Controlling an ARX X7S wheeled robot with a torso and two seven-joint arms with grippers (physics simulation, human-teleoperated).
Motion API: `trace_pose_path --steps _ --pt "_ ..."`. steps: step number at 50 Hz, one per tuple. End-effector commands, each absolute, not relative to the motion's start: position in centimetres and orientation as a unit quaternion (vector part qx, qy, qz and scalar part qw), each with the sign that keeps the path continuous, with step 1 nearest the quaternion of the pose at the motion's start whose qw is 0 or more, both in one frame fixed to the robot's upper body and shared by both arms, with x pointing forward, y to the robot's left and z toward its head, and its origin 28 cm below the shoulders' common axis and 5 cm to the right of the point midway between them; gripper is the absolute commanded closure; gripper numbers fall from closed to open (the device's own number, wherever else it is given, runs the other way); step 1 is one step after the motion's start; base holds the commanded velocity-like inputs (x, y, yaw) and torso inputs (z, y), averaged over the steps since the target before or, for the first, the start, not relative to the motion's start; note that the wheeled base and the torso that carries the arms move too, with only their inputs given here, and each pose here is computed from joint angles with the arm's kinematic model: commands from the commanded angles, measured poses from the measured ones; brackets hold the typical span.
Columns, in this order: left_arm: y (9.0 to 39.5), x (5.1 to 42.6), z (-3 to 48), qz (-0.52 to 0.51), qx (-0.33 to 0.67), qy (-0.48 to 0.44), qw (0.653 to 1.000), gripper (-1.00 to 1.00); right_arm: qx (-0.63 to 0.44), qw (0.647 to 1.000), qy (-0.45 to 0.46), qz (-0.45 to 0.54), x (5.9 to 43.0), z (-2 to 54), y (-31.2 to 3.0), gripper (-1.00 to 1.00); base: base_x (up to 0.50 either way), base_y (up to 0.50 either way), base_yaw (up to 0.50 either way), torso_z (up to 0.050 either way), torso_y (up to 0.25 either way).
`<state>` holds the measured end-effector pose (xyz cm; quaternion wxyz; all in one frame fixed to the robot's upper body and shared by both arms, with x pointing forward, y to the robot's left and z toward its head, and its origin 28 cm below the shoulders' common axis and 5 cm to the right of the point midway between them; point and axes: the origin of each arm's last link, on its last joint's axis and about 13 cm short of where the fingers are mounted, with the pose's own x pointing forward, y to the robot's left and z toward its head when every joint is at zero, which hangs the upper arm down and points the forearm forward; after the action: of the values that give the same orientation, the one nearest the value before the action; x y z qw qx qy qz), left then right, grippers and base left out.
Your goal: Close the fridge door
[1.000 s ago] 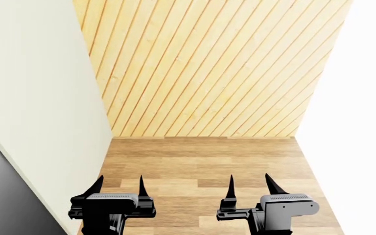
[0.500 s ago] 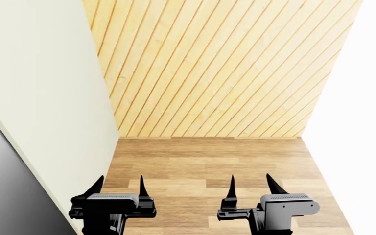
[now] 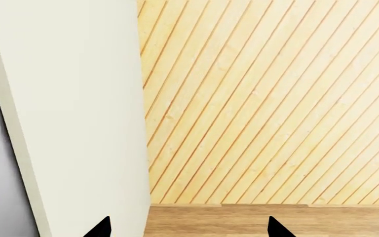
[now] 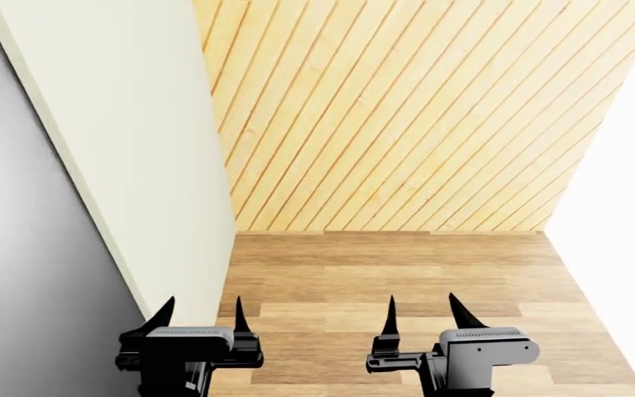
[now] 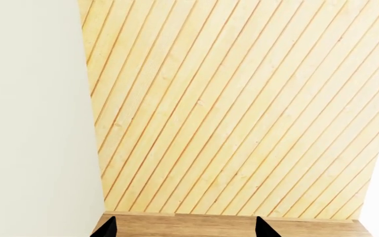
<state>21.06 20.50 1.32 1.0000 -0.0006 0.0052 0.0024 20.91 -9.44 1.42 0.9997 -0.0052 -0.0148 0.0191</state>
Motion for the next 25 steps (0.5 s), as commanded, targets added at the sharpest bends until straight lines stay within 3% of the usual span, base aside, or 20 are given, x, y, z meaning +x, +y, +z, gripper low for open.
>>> trace_pose_path --steps 1,9,20,25 --pt "20.5 21.1 1.3 0.003 -0.001 0.005 1.0 -1.0 -0.005 1.0 -0.015 0.018 20.9 1.4 -9.4 -1.0 0.0 0.5 0.0 0.0 0.0" --pt "20.5 21.1 1.3 0.003 -0.001 0.005 1.0 -1.0 -0.005 1.0 -0.015 0.018 20.9 1.4 -9.4 -1.0 0.0 0.49 0.0 0.0 0.0" --pt "20.5 20.9 1.7 0.018 -0.001 -0.015 1.0 -1.0 -0.003 1.0 -0.012 0.014 20.9 1.4 -9.5 -1.0 0.0 0.0 0.0 0.0 0.0" --pt "20.6 20.8 3.4 0.141 -0.035 -0.057 0.988 -1.0 -0.004 1.0 -0.012 0.014 20.9 1.4 -9.5 -1.0 0.0 0.0 0.0 0.0 0.0"
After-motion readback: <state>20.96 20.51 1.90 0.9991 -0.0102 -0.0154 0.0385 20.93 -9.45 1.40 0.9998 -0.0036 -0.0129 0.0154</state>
